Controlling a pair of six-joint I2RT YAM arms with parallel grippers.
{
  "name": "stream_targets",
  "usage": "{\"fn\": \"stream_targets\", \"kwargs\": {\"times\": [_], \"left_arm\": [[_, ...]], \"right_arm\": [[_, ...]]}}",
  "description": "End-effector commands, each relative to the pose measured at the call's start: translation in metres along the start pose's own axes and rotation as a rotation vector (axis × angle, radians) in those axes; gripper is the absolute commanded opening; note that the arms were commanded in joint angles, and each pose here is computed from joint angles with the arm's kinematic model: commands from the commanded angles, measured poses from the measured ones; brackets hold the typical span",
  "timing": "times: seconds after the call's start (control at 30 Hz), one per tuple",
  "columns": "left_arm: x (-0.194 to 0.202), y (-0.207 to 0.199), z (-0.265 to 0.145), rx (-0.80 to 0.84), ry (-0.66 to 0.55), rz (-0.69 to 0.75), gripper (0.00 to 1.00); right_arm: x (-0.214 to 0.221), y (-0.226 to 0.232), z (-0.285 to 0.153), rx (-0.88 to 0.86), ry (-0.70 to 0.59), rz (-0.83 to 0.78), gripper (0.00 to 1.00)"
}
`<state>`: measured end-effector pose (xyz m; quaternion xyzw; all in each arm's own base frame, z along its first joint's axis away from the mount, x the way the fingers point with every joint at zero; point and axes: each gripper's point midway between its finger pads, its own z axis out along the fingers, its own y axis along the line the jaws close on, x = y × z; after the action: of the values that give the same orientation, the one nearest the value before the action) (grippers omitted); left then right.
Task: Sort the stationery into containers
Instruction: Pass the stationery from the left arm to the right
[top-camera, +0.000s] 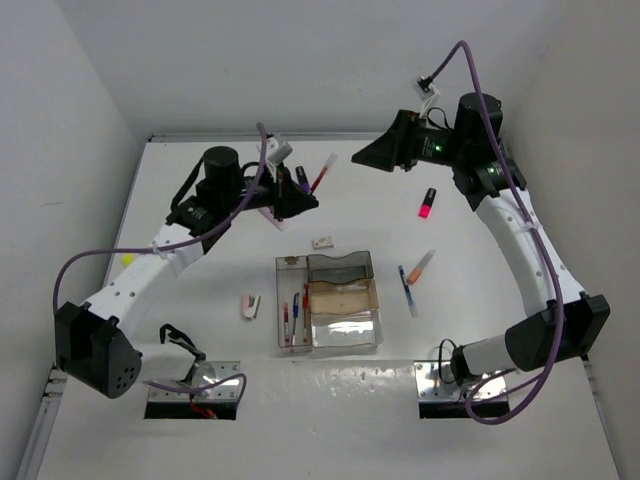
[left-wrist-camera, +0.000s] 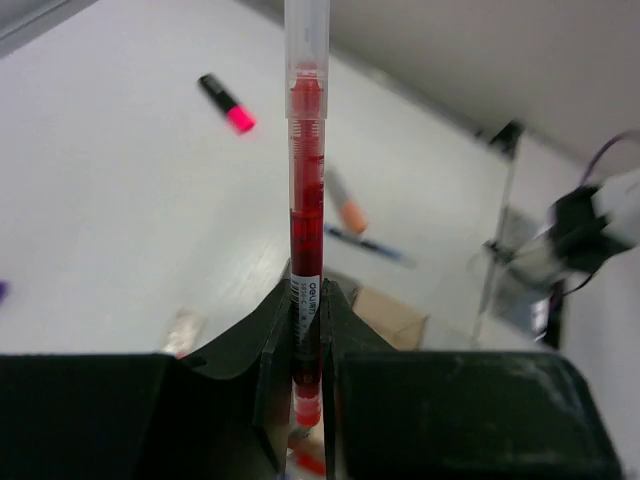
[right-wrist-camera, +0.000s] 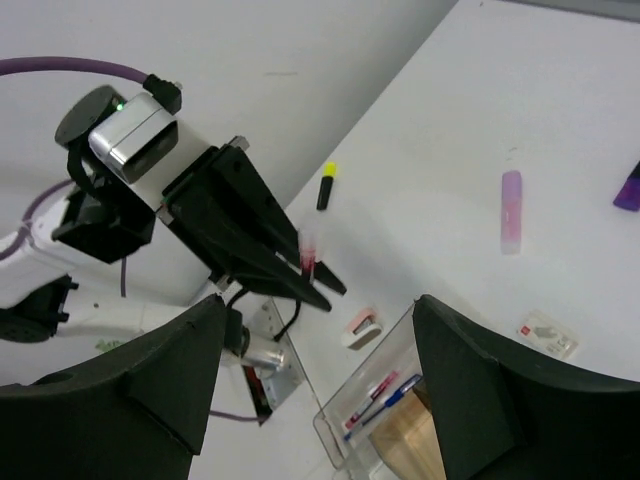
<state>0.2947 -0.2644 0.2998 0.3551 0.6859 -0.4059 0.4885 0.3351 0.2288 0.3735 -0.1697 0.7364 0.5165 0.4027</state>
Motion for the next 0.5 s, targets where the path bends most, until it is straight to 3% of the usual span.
{"fn": "stream_targets", "kwargs": {"times": [0.0, 0.1, 0.33, 0.4, 0.47], "left_arm": [[-0.05, -0.031, 0.001, 0.154, -0.171, -0.278, 0.0], [-0.056, -0.034, 0.003, 0.197, -0.2, -0.359, 0.0], [-0.057, -0.038, 0.005, 0.231, -0.205, -0.368, 0.0], [-0.054, -0.04, 0.005, 0.235, -0.2, -0.374, 0.0], [-0.056, -0.042, 0.005, 0.24, -0.201, -0.367, 0.0]], "right_arm": [[-0.026, 0.006, 0.008, -0.013, -0.102, 0.0, 0.75], [-0.027, 0.006, 0.021, -0.012, -0.11, -0.002, 0.74], [-0.028, 0.017, 0.045, -0.051, -0.106, -0.002, 0.69], [-0.027, 0.023, 0.05, -0.069, -0.099, -0.004, 0.63], [-0.028, 0.027, 0.054, -0.083, -0.098, -0.008, 0.48]]}}
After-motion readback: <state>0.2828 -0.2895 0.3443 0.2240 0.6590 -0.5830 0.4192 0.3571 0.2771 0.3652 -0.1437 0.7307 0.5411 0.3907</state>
